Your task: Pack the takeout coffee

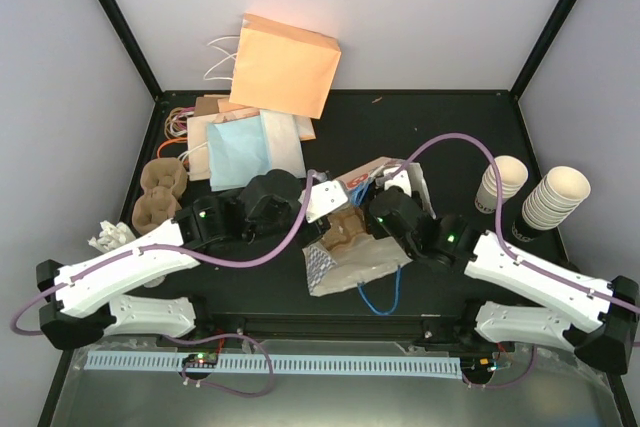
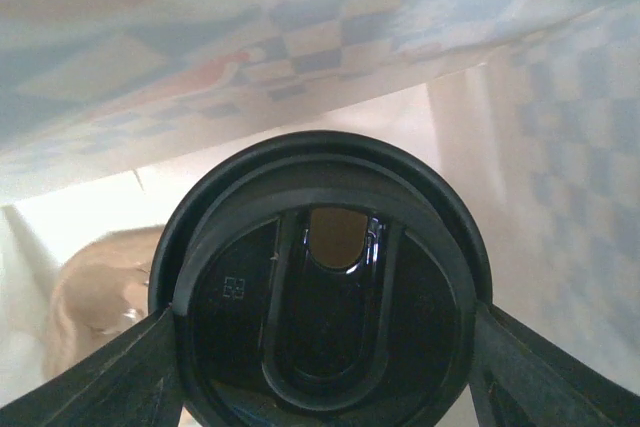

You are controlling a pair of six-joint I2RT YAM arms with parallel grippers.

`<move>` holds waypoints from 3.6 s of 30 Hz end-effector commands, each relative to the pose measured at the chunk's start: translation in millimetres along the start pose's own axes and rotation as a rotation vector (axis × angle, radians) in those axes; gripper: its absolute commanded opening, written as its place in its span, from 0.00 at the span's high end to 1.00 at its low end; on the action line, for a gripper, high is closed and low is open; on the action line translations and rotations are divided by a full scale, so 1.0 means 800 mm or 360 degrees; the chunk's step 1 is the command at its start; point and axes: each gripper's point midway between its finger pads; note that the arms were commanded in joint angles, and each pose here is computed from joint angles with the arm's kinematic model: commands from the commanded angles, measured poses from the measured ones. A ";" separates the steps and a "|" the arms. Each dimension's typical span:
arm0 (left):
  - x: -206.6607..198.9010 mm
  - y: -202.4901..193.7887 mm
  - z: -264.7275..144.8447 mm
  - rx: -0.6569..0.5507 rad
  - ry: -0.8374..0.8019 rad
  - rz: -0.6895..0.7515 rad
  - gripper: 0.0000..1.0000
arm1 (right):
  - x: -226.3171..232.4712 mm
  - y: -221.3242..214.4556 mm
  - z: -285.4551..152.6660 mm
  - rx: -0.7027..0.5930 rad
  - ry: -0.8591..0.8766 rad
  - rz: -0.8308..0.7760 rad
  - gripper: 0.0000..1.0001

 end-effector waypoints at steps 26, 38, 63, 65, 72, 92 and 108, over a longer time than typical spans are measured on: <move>-0.013 0.013 -0.012 -0.0150 -0.0085 -0.0017 0.98 | 0.000 -0.090 0.007 -0.0249 0.0135 -0.0090 0.54; -0.037 0.009 -0.021 -0.0227 -0.0215 0.0098 0.98 | -0.002 -0.089 -0.027 -0.0422 0.0011 -0.0133 0.54; -0.038 -0.001 -0.017 -0.0155 -0.0199 0.0099 0.98 | 0.026 -0.151 -0.069 0.0257 0.0379 -0.0149 0.60; -0.039 0.000 -0.017 -0.0161 -0.0200 0.0099 0.98 | 0.029 -0.159 -0.068 0.0283 0.0395 -0.0170 0.60; -0.042 0.005 -0.022 -0.0206 -0.0228 0.0096 0.98 | 0.030 -0.172 -0.047 0.0277 0.0249 -0.0291 0.60; -0.048 0.002 -0.021 -0.0183 -0.0275 0.0091 0.98 | 0.050 -0.095 -0.085 0.0004 0.0419 -0.0277 0.58; -0.050 0.004 -0.022 -0.0193 -0.0290 0.0100 0.98 | 0.050 -0.152 -0.061 0.0252 0.0161 -0.0606 0.59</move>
Point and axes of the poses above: each gripper's point midway between its finger pads, its own z axis out along the fingers, its own x axis along the line the jaws close on, y = z × x, and after that the axes turned 11 degrees about z, right-handed
